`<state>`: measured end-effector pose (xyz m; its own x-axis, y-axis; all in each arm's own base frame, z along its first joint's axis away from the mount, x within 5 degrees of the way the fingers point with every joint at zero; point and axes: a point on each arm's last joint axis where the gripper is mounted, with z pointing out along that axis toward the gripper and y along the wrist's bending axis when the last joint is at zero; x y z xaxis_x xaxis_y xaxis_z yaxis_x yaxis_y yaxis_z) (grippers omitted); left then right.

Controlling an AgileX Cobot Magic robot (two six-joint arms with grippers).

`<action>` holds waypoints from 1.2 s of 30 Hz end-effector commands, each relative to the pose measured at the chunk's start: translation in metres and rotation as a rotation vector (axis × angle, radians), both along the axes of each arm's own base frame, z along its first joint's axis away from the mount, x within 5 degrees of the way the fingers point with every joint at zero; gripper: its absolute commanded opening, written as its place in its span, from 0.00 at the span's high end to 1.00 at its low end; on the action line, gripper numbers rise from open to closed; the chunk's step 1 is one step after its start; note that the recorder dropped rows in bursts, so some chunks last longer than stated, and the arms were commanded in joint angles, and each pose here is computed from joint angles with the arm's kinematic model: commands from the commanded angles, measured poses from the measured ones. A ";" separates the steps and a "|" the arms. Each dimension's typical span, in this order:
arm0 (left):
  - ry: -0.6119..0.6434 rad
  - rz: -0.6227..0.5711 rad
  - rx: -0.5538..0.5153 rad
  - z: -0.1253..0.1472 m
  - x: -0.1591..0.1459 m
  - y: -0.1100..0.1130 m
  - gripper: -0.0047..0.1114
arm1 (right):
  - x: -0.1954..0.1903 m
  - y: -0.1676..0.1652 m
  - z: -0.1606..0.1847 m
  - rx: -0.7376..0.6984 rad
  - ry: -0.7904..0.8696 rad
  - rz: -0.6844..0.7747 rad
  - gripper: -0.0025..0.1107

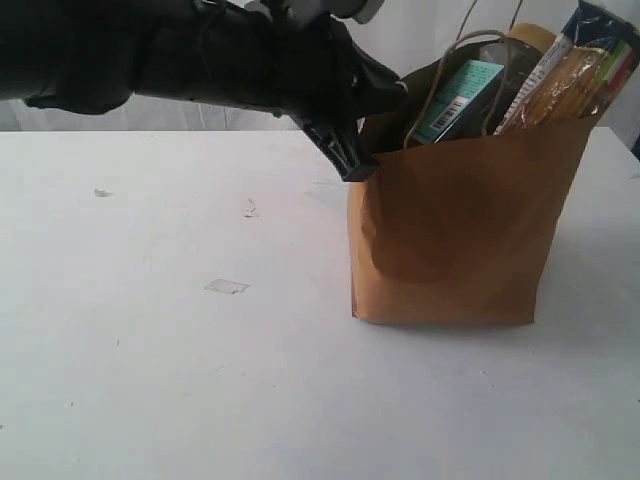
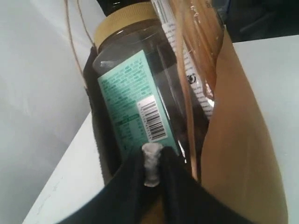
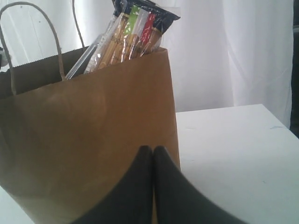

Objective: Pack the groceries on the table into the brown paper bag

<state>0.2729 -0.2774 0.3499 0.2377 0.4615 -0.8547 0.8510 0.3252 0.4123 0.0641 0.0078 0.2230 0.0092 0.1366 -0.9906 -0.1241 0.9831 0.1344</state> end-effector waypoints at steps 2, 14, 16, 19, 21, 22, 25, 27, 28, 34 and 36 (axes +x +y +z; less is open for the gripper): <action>0.033 -0.032 -0.023 -0.001 0.005 -0.010 0.96 | 0.000 0.000 -0.001 0.002 0.006 -0.004 0.98; 0.018 -0.041 -0.010 -0.003 0.007 -0.012 0.47 | 0.000 0.000 -0.001 0.004 0.007 -0.004 0.98; 0.012 -0.038 -0.014 -0.001 0.007 -0.012 0.45 | 0.000 0.000 -0.001 0.004 0.007 -0.004 0.98; -0.005 -0.047 -0.033 0.010 0.001 -0.007 0.45 | 0.000 0.000 -0.001 0.004 0.007 -0.004 0.98; -0.021 -0.043 -0.067 0.026 -0.007 -0.001 0.48 | 0.000 0.000 -0.001 0.004 0.007 -0.004 0.98; -0.022 -0.031 -0.090 0.034 -0.010 0.003 0.52 | 0.000 0.000 -0.001 0.004 0.007 -0.004 0.98; -0.058 -0.011 -0.140 0.062 -0.025 0.019 0.74 | 0.000 0.000 -0.001 0.004 0.007 -0.004 0.98; -0.112 -0.005 -0.116 0.074 -0.036 0.031 0.93 | 0.000 0.000 -0.001 0.004 0.007 -0.004 0.98; -0.139 -0.002 -0.096 0.077 -0.040 0.036 0.96 | 0.000 0.000 -0.001 0.004 0.007 -0.004 0.98; -0.078 0.146 -0.035 0.063 -0.046 0.086 0.96 | 0.000 0.000 -0.001 0.004 0.007 -0.004 0.98; -0.002 0.243 -0.059 0.054 -0.042 0.109 0.96 | 0.000 0.000 -0.001 0.004 0.007 -0.004 0.98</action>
<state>0.2280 -0.1960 0.4161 0.2674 0.4632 -0.8450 0.7524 0.4475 0.4834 0.0641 0.0078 0.2230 0.0092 0.1366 -0.9906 -0.1241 0.9831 0.1344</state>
